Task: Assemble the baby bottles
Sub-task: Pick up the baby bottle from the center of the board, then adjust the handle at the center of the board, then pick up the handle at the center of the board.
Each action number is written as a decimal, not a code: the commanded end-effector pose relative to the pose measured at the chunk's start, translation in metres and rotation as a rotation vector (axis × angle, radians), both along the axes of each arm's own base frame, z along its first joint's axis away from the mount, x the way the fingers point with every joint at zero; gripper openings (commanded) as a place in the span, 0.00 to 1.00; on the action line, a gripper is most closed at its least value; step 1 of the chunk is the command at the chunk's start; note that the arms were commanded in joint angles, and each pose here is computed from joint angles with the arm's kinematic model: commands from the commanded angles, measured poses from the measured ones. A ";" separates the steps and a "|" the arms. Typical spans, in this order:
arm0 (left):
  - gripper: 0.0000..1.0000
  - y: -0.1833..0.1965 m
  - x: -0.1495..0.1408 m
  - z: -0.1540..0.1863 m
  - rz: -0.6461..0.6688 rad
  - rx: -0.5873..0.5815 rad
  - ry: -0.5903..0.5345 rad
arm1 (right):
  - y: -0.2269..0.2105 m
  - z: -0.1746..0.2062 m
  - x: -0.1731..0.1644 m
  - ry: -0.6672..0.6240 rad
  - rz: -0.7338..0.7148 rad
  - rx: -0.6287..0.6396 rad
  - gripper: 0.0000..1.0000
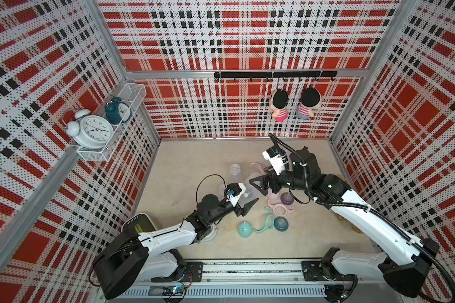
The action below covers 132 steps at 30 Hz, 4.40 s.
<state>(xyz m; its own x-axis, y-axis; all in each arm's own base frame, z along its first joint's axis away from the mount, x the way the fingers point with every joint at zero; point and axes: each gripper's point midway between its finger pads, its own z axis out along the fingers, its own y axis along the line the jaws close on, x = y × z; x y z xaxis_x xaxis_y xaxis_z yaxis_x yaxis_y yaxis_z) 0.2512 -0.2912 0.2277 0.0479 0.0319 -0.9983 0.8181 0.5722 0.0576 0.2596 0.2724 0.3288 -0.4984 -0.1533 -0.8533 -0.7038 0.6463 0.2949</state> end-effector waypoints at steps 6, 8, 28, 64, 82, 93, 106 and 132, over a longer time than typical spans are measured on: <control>0.00 0.027 0.005 0.030 0.031 -0.140 -0.024 | -0.060 -0.030 -0.005 0.046 -0.284 -0.023 1.00; 0.00 0.033 0.005 0.033 0.045 -0.152 -0.026 | -0.073 -0.050 -0.009 0.073 -0.337 -0.050 1.00; 0.00 0.045 -0.011 0.047 0.083 -0.181 -0.057 | -0.042 -0.206 -0.061 0.375 -0.494 -0.146 0.75; 0.00 0.048 -0.012 0.048 0.106 -0.178 -0.060 | -0.016 -0.266 -0.025 0.155 -0.258 -0.598 0.17; 0.00 0.054 -0.011 0.053 0.108 -0.192 -0.057 | -0.031 -0.245 -0.045 0.375 -0.512 -0.245 0.74; 0.00 0.049 -0.009 0.053 0.096 -0.185 -0.048 | -0.036 -0.266 -0.058 0.494 -0.686 -0.207 0.56; 0.00 0.048 -0.008 0.053 0.094 -0.183 -0.047 | -0.042 -0.295 -0.062 0.560 -0.768 -0.207 0.43; 0.00 0.035 -0.004 0.041 0.054 -0.153 -0.008 | -0.105 -0.234 -0.024 0.263 -0.868 -0.439 0.00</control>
